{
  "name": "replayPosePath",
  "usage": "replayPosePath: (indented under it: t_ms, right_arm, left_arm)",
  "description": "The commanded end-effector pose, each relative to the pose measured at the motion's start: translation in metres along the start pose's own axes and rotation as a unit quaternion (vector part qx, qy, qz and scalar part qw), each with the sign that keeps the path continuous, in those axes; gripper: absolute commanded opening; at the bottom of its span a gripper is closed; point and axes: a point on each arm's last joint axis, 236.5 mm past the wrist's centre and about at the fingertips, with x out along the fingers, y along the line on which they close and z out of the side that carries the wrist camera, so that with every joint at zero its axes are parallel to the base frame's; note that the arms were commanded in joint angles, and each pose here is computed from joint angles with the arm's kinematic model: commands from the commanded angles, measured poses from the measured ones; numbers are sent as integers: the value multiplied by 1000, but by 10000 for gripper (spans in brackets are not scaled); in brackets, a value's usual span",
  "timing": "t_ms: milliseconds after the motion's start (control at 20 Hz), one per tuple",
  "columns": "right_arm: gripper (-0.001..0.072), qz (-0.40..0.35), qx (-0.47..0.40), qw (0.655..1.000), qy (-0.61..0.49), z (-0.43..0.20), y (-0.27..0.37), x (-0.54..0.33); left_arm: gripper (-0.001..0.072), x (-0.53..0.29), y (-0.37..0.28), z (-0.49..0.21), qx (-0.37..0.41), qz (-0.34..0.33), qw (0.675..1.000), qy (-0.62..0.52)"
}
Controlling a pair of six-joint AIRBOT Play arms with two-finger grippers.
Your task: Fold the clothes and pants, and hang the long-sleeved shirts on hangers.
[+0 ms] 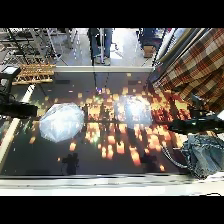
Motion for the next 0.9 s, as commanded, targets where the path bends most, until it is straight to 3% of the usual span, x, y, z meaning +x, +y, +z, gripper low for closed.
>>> replayPosePath:
  t_ms: [0, 850]
  right_arm:
    - [34, -8, -44, 999, 2, 2, 20, 15]
    - [34, -7, -44, 999, -1, 3, 21, 15]
  left_arm:
    - [15, 0, 3, 2, -2, 5, 1000, -4]
    - [15, 0, 3, 2, -2, 6, 1000, -4]
